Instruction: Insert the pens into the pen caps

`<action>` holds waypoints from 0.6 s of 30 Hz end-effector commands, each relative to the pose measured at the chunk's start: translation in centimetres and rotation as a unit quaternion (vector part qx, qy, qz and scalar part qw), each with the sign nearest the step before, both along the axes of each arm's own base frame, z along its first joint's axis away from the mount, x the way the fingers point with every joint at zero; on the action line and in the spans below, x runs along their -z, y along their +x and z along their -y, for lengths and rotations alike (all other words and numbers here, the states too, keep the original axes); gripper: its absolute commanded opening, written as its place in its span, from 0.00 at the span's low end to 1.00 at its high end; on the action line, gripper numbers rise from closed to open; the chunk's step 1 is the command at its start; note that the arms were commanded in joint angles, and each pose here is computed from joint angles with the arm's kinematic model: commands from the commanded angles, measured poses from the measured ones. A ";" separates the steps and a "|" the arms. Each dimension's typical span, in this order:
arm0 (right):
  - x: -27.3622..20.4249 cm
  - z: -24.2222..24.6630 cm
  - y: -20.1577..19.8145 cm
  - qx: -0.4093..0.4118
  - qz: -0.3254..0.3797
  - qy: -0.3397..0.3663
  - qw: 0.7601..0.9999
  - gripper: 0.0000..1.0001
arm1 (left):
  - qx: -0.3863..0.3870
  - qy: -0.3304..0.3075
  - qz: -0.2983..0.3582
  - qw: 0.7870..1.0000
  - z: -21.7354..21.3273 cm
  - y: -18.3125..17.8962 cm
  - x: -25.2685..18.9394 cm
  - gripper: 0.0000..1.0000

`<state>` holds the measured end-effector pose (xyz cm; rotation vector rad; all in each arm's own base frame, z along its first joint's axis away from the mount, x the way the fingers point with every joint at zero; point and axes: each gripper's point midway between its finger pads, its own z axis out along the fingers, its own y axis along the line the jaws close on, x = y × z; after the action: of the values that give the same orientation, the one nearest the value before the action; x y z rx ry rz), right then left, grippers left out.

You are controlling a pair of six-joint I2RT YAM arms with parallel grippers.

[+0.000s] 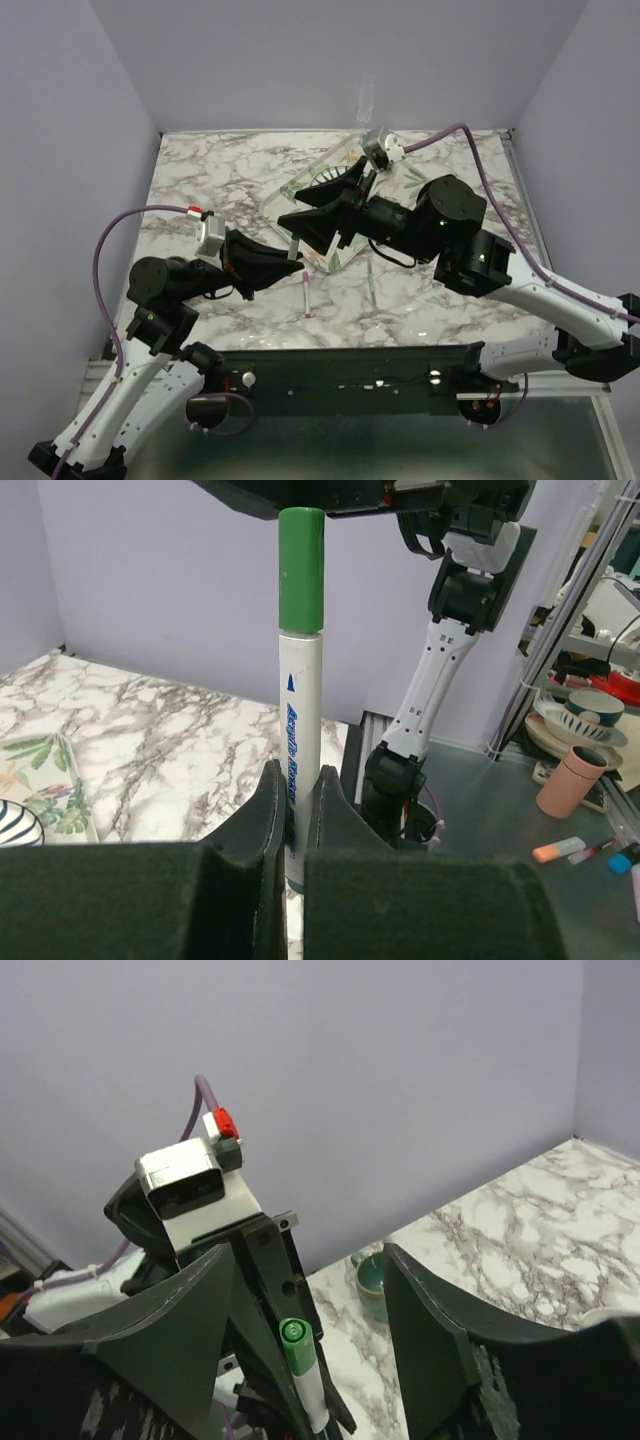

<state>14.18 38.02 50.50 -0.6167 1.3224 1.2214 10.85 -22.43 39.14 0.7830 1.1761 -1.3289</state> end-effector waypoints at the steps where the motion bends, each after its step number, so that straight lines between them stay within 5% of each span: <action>1: 0.7 -1.7 -1.3 -0.052 0.013 -0.034 0.998 0.66 | 0.015 0.005 -0.011 1.000 -0.1 -0.7 0.2 0.00; 18: 3.2 -2.6 -1.3 -0.061 -0.014 -0.022 0.998 0.38 | 0.004 -0.002 -0.015 1.000 -0.1 -0.3 0.0 0.00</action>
<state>13.22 40.96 47.59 -0.7305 1.3644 1.2825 10.70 -22.45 38.79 0.7733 1.2071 -1.3510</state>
